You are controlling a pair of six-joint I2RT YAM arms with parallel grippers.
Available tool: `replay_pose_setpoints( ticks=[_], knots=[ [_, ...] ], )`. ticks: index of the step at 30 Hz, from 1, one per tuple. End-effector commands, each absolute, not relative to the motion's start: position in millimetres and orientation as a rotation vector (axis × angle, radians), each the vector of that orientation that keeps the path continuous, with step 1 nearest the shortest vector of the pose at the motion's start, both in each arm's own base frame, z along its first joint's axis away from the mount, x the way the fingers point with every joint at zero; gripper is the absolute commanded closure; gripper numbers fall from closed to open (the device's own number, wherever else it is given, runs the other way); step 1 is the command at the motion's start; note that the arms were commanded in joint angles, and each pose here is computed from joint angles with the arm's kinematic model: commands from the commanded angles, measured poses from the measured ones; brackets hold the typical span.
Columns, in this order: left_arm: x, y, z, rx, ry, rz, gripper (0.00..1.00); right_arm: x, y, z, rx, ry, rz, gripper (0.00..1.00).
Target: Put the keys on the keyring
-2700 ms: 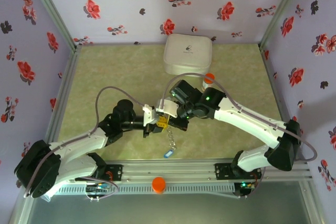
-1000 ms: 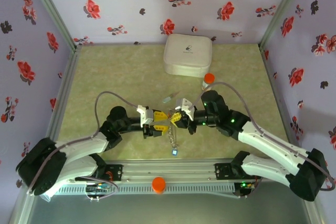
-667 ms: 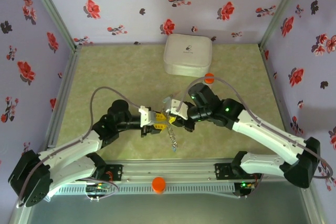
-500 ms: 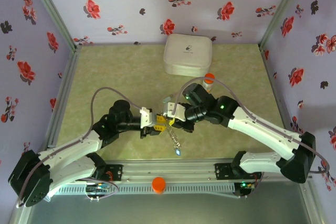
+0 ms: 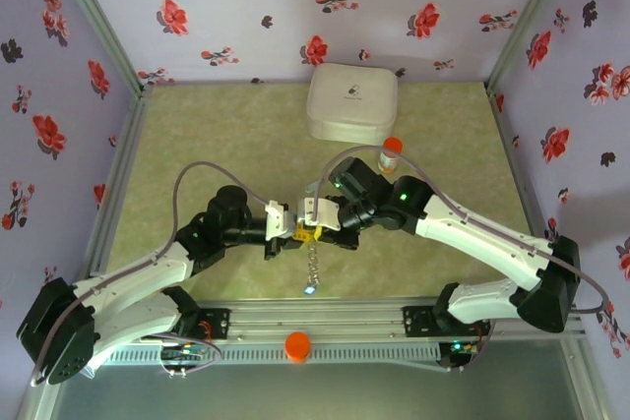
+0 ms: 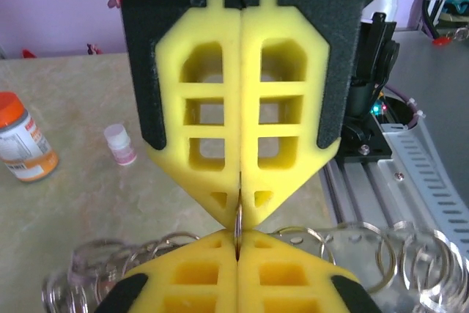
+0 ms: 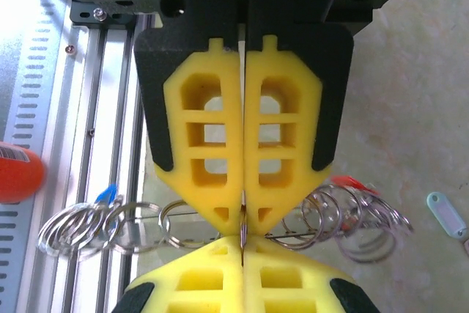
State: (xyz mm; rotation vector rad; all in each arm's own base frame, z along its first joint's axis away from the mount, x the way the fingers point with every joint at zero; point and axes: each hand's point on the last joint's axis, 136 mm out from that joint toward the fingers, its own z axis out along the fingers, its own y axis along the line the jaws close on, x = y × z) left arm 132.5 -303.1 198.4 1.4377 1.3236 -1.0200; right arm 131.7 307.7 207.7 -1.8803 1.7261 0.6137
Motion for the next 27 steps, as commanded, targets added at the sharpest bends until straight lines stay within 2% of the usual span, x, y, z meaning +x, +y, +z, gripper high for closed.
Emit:
replay_pose_setpoints(
  ticks=[1, 3, 4, 7, 18, 27],
  knots=[
    [128, -306, 213, 1.451, 1.248, -1.021, 1.0, 133, 314, 227, -1.832, 1.661, 0.617, 1.0],
    [128, -305, 213, 1.449, 1.24, -1.012, 1.0, 136, 312, 235, -1.734, 1.632, 0.669, 0.78],
    [128, -304, 213, 1.445, 1.231, -1.006, 1.0, 137, 310, 238, -1.68, 1.615, 0.725, 0.73],
    [130, -303, 221, 1.405, 1.178, -0.984, 1.0, 130, 304, 243, -1.583, 1.537, 0.896, 0.7],
    [129, -302, 234, 1.307, 1.1, -1.021, 1.0, 130, 305, 230, -1.474, 1.484, 0.967, 0.73],
    [128, -304, 242, 1.257, 1.065, -1.078, 1.0, 132, 306, 228, -1.46, 1.47, 0.967, 0.83]
  ],
)
